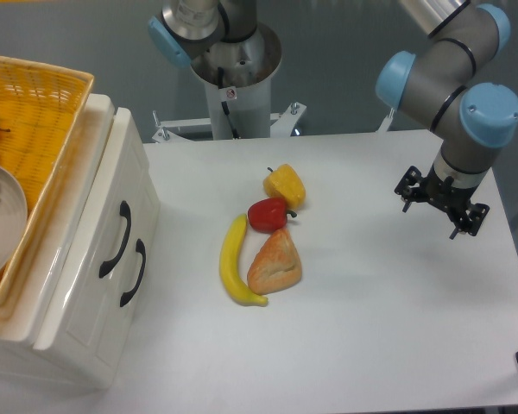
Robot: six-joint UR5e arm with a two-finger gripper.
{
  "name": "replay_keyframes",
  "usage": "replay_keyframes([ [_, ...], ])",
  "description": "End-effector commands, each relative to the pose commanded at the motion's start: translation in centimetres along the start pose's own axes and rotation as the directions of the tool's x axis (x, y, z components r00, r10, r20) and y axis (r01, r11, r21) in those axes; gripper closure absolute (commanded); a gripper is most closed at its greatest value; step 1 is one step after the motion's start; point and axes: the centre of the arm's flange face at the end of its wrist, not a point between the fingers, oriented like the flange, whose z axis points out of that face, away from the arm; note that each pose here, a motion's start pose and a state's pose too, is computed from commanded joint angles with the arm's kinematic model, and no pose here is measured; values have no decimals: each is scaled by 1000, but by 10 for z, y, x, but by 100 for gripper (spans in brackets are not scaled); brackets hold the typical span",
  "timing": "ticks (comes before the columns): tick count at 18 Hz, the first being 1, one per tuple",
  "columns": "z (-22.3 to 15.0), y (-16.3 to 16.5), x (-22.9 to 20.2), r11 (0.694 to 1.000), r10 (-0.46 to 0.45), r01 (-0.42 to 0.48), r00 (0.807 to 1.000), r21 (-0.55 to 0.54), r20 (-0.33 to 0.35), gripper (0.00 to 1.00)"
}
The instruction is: Slide open the top white drawer
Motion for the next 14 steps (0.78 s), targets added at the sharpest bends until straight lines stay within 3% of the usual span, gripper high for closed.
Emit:
replay_keyframes([
  [9, 6, 2, 5, 1000, -20, 21, 1000, 18, -16, 0],
  [14, 1, -6, 22, 996, -88, 88, 996, 13, -21, 0],
])
